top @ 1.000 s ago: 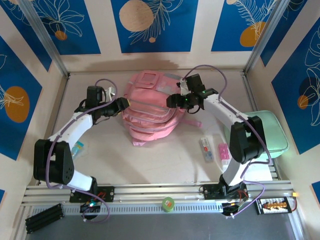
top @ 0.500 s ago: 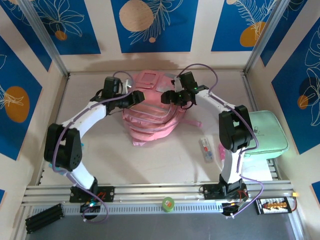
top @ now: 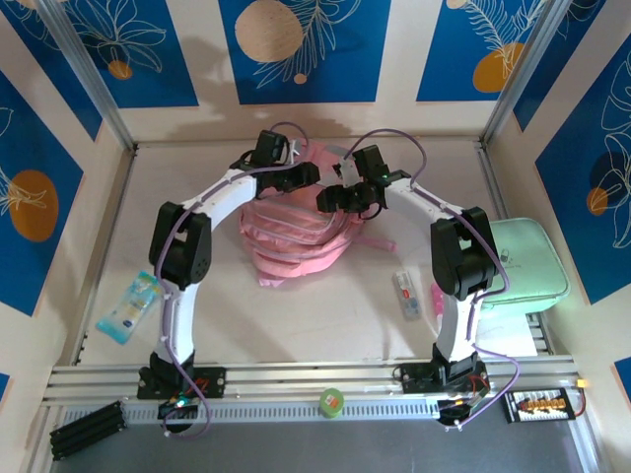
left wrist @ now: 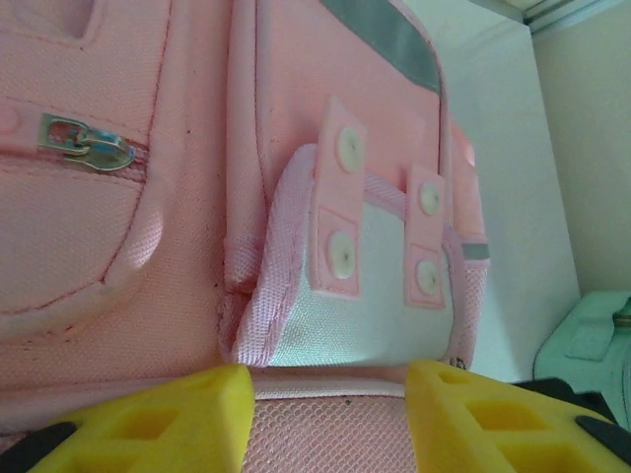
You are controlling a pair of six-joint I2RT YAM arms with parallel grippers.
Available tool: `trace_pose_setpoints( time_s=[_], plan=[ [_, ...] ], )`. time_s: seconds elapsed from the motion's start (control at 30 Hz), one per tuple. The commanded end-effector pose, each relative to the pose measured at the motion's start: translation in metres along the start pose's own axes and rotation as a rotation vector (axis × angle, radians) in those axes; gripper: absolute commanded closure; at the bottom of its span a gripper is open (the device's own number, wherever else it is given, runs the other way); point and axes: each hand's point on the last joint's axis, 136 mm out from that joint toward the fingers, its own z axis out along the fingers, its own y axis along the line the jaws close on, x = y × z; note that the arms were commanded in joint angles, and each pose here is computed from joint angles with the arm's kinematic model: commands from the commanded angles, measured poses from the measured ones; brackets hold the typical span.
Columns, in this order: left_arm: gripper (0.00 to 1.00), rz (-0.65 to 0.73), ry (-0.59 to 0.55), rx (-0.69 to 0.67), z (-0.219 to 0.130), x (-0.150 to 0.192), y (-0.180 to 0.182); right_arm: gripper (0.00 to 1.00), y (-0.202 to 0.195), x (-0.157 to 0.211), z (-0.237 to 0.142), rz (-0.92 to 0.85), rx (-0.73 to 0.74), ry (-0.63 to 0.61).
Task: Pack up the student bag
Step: Unzip the student bag at the center of the table.
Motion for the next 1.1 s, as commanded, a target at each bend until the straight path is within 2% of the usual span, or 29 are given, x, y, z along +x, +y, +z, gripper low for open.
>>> trace_pose_setpoints(
  time_s=[0.0, 0.3, 0.47, 0.53, 0.8, 0.97, 1.07],
  plan=[
    [0.52, 0.001, 0.029, -0.153, 0.012, 0.007, 0.031, 0.31, 0.017, 0.024, -0.005, -0.039, -0.052, 0.078],
    [0.53, -0.052, 0.088, -0.233, 0.023, 0.016, 0.054, 0.32, 0.04, 0.056, -0.013, -0.129, -0.132, 0.148],
    [0.53, -0.064, 0.11, -0.226, 0.027, 0.02, 0.056, 0.4, 0.038, 0.066, -0.016, -0.141, -0.106, 0.144],
    [0.54, -0.064, 0.113, -0.22, 0.028, 0.021, 0.055, 0.47, 0.032, 0.066, -0.014, -0.146, -0.071, 0.135],
    [0.53, -0.072, 0.11, -0.207, 0.026, 0.017, 0.053, 0.62, 0.019, 0.061, -0.007, -0.252, 0.069, 0.114],
    [0.55, -0.071, 0.109, -0.195, 0.027, 0.017, 0.051, 0.88, 0.012, 0.062, -0.004, -0.286, 0.148, 0.122],
    [0.57, -0.094, 0.107, -0.206, 0.031, 0.019, 0.057, 0.97, 0.018, 0.066, -0.007, -0.308, 0.161, 0.116]
  ],
)
